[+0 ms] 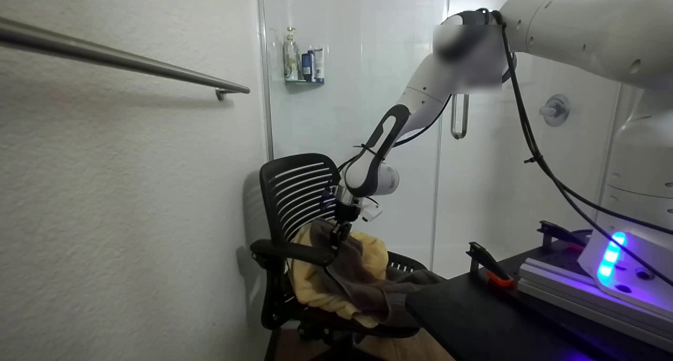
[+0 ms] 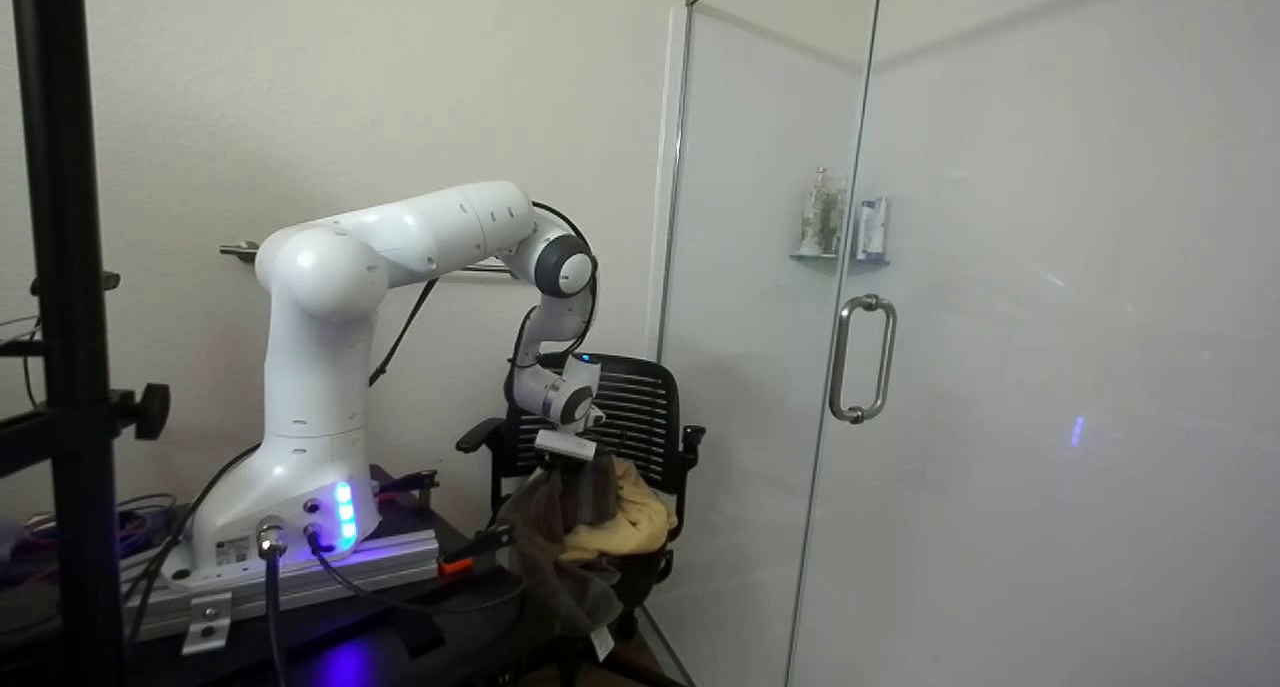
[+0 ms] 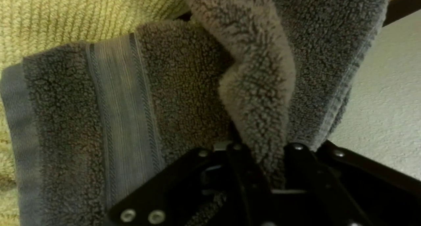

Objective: Hang the cloth on the back of the chair

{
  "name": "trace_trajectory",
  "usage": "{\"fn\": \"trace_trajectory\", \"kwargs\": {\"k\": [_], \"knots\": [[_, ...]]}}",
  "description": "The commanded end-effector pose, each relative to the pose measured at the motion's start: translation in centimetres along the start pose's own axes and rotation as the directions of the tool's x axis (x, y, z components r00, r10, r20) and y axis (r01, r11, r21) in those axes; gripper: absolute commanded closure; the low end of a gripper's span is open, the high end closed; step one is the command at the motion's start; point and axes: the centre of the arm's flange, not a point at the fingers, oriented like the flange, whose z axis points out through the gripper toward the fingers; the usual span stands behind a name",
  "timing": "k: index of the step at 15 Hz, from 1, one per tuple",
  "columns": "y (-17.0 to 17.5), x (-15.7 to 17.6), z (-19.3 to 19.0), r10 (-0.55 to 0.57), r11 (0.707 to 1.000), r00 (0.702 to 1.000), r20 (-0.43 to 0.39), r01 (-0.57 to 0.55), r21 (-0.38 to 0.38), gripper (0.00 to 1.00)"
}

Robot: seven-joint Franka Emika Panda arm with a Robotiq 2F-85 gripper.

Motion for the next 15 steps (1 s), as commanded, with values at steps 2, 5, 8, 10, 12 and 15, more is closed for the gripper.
{"fn": "trace_trajectory", "kwargs": {"k": [2, 5, 8, 10, 12, 15], "knots": [[-0.9, 0.8, -2.8, 0.078, 0.994, 0.996, 0.042, -0.074, -0.076, 1.00], [-3.8, 1.1, -6.7, 0.124, 0.972, 0.991, 0.053, -0.110, -0.207, 1.00], [-7.2, 1.9, -10.5, 0.147, 0.944, 0.988, 0.043, -0.127, -0.304, 1.00], [-9.2, 2.2, -13.0, 0.160, 0.926, 0.987, 0.022, -0.142, -0.349, 1.00], [-10.4, 2.5, -14.6, 0.218, 0.911, 0.975, 0.039, -0.189, -0.366, 0.75], [-9.2, 4.3, -12.5, 0.191, 0.930, 0.981, 0.021, -0.174, -0.322, 0.58]]}}
